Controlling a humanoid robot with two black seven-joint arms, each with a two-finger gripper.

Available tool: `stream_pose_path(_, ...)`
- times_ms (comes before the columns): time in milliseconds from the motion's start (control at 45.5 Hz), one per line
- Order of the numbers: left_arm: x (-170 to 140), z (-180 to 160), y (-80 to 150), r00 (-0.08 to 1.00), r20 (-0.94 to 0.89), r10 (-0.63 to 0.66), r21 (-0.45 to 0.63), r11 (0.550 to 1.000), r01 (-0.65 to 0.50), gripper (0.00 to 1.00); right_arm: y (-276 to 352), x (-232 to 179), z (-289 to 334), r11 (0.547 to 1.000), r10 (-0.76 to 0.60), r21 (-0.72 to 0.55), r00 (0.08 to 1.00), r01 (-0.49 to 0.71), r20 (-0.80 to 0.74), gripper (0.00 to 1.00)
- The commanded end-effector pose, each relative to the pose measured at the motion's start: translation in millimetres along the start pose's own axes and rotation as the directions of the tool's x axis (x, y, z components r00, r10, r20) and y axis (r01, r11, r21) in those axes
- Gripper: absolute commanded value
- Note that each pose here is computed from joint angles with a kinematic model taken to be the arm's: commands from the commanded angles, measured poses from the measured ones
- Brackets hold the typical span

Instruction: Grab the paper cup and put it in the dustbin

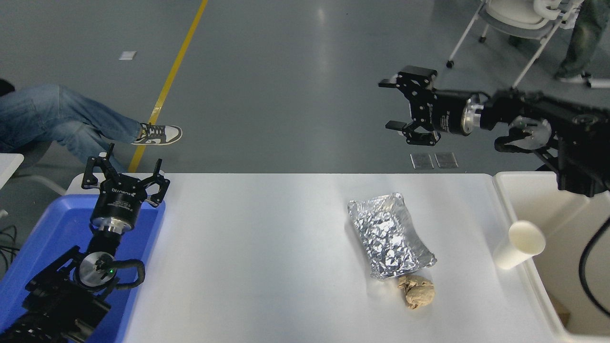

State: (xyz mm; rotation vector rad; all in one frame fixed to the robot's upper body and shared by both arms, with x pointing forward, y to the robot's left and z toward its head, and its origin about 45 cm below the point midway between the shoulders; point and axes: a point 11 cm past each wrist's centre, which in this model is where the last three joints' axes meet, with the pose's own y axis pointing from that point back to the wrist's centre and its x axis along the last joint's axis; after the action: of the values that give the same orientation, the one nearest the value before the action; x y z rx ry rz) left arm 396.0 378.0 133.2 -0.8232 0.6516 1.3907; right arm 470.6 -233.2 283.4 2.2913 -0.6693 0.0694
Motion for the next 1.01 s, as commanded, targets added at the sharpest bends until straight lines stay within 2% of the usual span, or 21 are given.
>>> stream_pose_path(0, 1, 0, 1, 1.0, -0.001, 0.002, -0.001, 1.0, -0.002, 1.0, 38, -16, 9, 0.887, -0.243, -0.461, 0.887, 0.04, -0.391, 1.0)
stream_pose_path(176, 1, 0, 1, 1.0, 0.0, 0.002, 0.0, 1.0, -0.002, 1.0, 67, -43, 10, 0.764, -0.433, -0.639, 0.801, 0.083, -0.413, 1.0)
stream_pose_path(264, 1, 0, 1, 1.0, 0.0, 0.002, 0.0, 1.0, -0.002, 1.0, 81, -74, -8, 0.709, -0.539, -0.681, 0.763, 0.182, -0.357, 1.0)
stream_pose_path(308, 1, 0, 1, 1.0, 0.0, 0.002, 0.0, 1.0, -0.002, 1.0, 84, -90, -20, 0.697, -0.57, -0.679, 0.754, 0.232, -0.327, 1.0)
stream_pose_path(505, 1, 0, 1, 1.0, 0.001, 0.003, 0.0, 1.0, -0.003, 1.0, 87, -129, -77, 0.746, -0.534, -0.599, 0.799, 0.291, -0.277, 1.0)
stream_pose_path(703, 1, 0, 1, 1.0, 0.0, 0.003, -0.001, 1.0, -0.003, 1.0, 87, -140, -74, 0.73, -0.537, -0.607, 0.813, 0.314, -0.225, 1.0)
stream_pose_path(791, 1, 0, 1, 1.0, 0.0, 0.004, -0.001, 1.0, -0.004, 1.0, 90, -136, -71, 0.74, -0.502, -0.597, 0.845, 0.31, -0.183, 1.0)
stream_pose_path(989, 1, 0, 1, 1.0, -0.001, 0.005, -0.005, 1.0, -0.005, 1.0, 91, -133, -70, 0.745, -0.488, -0.593, 0.856, 0.308, -0.169, 1.0)
